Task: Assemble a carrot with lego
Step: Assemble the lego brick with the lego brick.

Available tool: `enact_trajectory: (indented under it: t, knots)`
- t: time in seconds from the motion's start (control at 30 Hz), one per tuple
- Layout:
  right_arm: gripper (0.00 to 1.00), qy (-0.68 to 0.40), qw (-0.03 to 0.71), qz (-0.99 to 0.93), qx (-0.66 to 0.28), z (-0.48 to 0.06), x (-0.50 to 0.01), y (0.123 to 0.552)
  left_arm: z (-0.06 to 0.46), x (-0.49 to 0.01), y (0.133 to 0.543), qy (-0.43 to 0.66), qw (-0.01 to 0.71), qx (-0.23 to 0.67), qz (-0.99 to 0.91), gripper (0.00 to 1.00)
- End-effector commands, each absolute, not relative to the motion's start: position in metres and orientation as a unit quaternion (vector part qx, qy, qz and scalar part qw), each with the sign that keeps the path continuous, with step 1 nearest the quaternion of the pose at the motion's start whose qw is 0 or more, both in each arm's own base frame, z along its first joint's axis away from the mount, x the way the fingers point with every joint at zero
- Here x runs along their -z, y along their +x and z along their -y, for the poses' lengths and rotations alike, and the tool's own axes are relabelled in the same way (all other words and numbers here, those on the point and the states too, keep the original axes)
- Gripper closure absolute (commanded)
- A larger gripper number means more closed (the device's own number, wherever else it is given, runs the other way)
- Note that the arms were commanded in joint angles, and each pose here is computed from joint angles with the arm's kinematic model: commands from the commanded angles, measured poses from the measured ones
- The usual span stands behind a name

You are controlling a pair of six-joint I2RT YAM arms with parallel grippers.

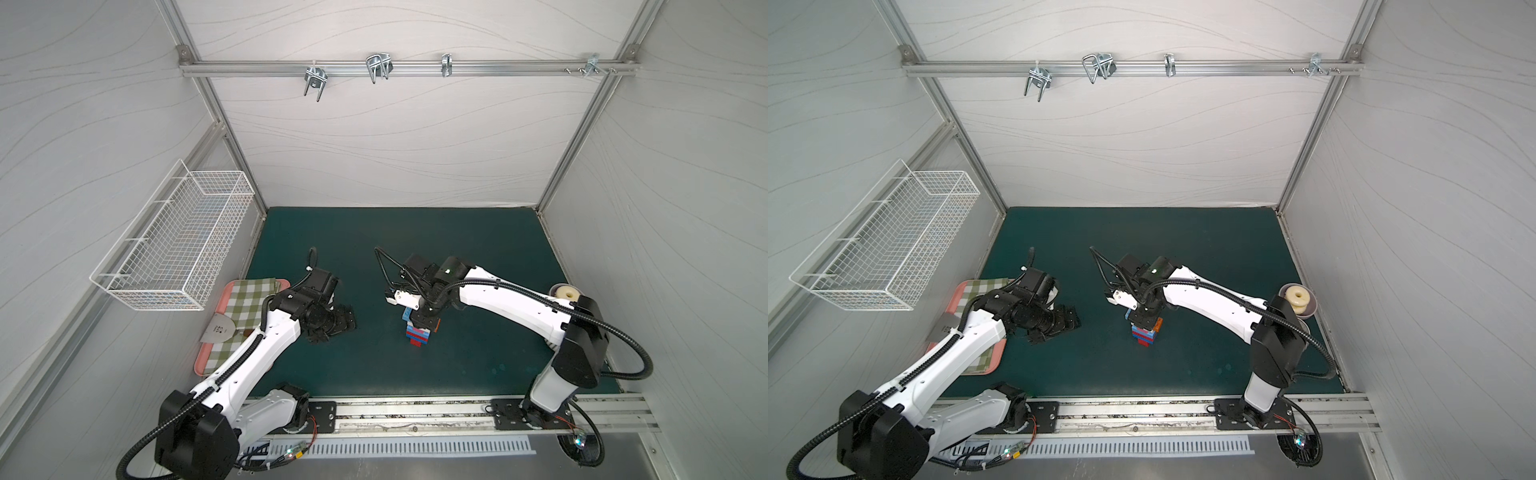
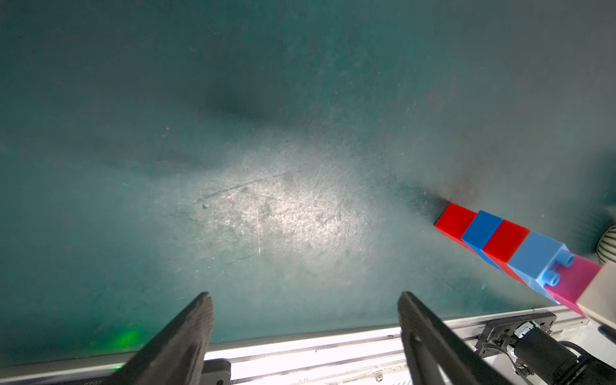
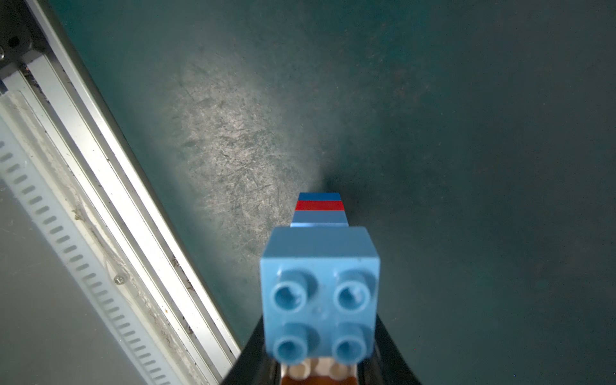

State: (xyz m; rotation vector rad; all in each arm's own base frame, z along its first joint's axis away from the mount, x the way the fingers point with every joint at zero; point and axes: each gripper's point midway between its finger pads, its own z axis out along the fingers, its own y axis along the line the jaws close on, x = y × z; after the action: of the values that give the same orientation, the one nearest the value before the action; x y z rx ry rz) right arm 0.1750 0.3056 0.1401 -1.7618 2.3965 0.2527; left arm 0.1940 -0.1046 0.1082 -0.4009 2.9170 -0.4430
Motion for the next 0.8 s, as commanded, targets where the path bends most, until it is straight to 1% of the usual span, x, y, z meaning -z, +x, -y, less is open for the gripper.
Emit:
enact_trajectory:
  t: [0.0, 0.07, 0.5, 0.77]
  knots:
    - [0.79, -0.598, -0.005, -0.799, -0.062, -0.277, -0.117, 0.149, 0.102, -0.118, 0.201, -0.131, 0.099, 0.146, -0.976, 0.13]
    - [0.75, -0.599, -0.002, -0.798, -0.063, -0.278, -0.119, 0.148, 0.102, -0.119, 0.201, -0.131, 0.100, 0.145, -0.976, 0.12]
    - [0.54, -0.602, 0.030, -0.794, -0.075, -0.283, -0.134, 0.149, 0.101, -0.121, 0.201, -0.133, 0.102, 0.143, -0.975, 0.12]
    - [0.43, -0.598, 0.072, -0.793, -0.090, -0.291, -0.147, 0.156, 0.100, -0.121, 0.201, -0.135, 0.102, 0.141, -0.975, 0.12]
